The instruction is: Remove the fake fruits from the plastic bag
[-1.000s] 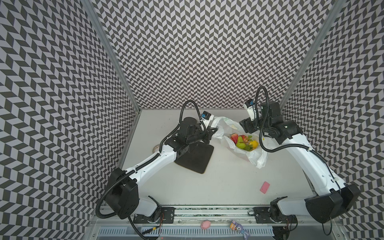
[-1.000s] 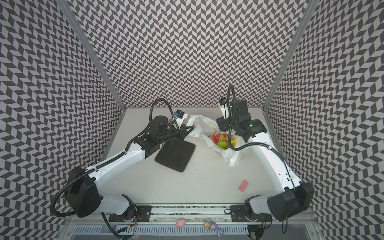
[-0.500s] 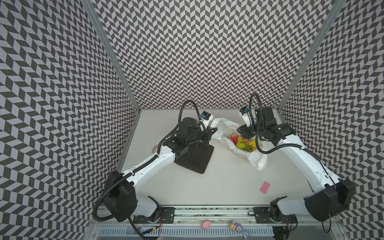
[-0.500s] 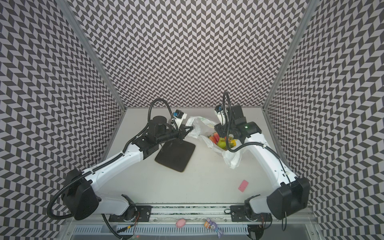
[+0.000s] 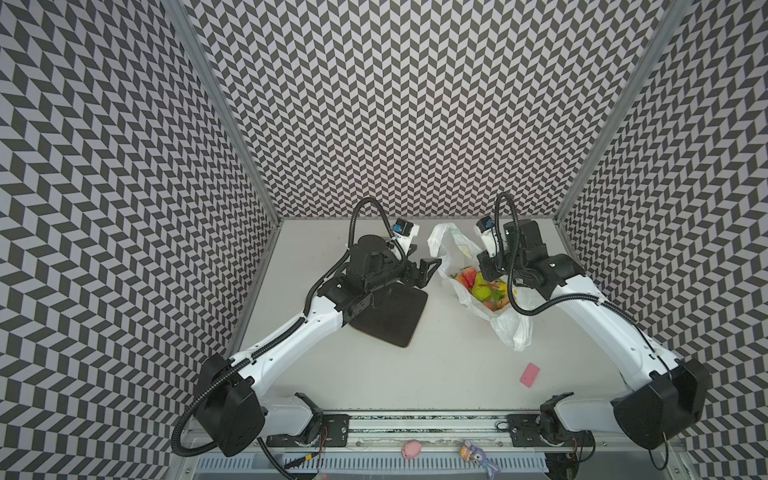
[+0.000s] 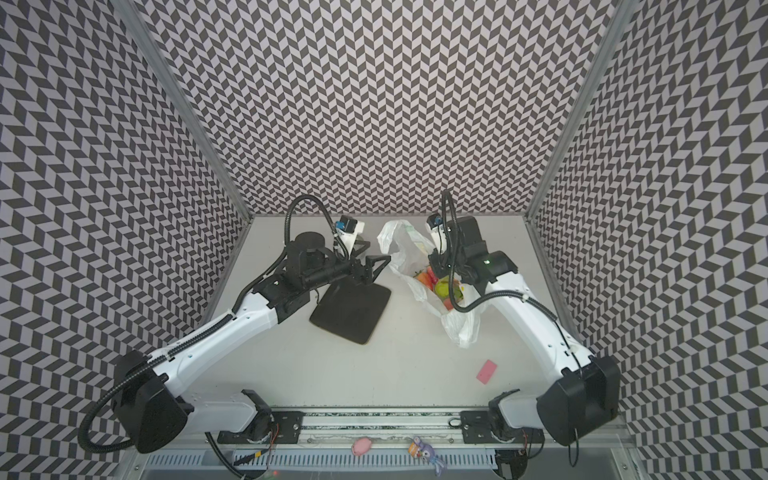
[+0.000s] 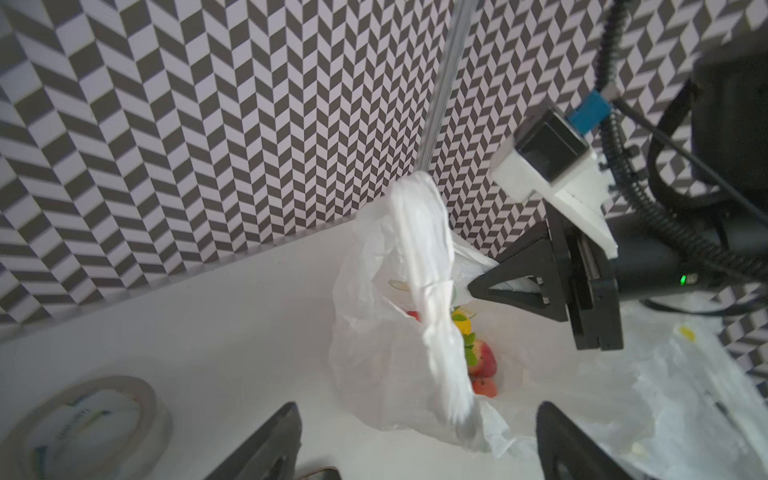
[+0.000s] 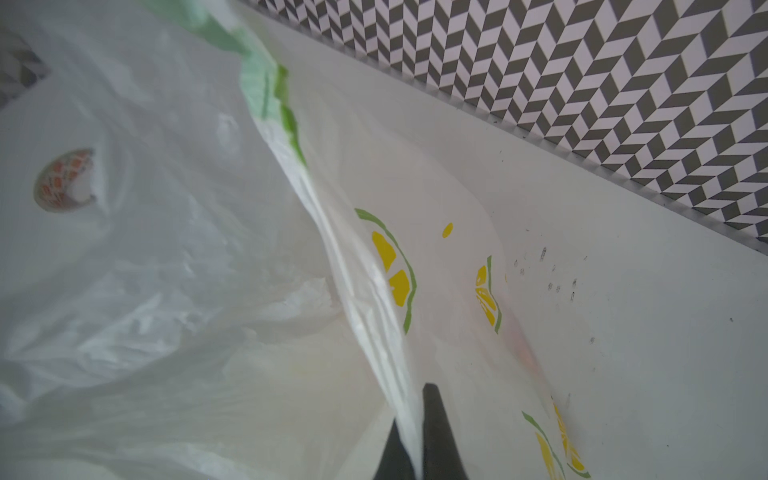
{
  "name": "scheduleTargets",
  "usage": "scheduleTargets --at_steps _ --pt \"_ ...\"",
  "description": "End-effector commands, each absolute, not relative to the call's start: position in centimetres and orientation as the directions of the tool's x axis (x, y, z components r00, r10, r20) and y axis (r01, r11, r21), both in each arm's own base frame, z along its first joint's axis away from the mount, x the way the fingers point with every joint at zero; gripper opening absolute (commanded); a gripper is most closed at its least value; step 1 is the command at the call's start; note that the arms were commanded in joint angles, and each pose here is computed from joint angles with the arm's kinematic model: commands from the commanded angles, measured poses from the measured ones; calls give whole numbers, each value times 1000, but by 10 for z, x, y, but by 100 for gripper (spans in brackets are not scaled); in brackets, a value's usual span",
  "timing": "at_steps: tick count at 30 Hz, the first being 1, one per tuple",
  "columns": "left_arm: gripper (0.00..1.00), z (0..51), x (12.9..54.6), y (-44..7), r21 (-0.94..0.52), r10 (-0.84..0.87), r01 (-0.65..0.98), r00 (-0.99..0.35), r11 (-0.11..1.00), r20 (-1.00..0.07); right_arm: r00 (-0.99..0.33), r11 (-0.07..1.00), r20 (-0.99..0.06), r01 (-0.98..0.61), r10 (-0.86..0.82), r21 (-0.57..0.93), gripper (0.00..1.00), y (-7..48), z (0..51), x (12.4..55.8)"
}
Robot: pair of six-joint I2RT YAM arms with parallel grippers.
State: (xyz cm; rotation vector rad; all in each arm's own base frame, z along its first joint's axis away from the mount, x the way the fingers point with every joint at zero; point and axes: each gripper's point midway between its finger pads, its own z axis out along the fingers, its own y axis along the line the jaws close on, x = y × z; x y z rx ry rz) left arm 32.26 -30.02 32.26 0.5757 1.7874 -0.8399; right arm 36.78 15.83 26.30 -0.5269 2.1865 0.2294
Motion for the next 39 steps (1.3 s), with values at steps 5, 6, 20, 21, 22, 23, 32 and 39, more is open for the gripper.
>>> scheduleTargets --at_steps 5,6,20,21,22,23,32,39 --pt "100 340 316 -267 -487 -234 528 -474 696 -849 -425 899 -893 -316 151 303 0 165 333 376" --pt "100 340 315 -266 -508 -252 516 -488 689 -836 -421 892 -887 -304 189 334 0 165 334 377" --pt "100 293 292 -290 -624 -242 447 -653 641 -717 -273 854 -829 -45 489 519 0 134 363 416" --pt "100 293 292 -289 -623 -245 448 -650 642 -720 -259 850 -823 -17 505 527 0 130 363 418" --pt "100 294 292 -289 -617 -243 451 -645 644 -725 -245 847 -819 12 518 532 0 125 363 420" --pt "100 294 293 -289 -612 -239 456 -640 646 -730 -235 845 -818 35 526 533 0 121 363 421" --pt "97 289 283 -322 -571 -114 596 -629 565 -769 -180 827 -809 184 560 532 0 91 361 440" --pt "100 312 275 -351 -464 -41 733 -514 497 -857 -159 823 -811 207 562 530 0 77 367 455"
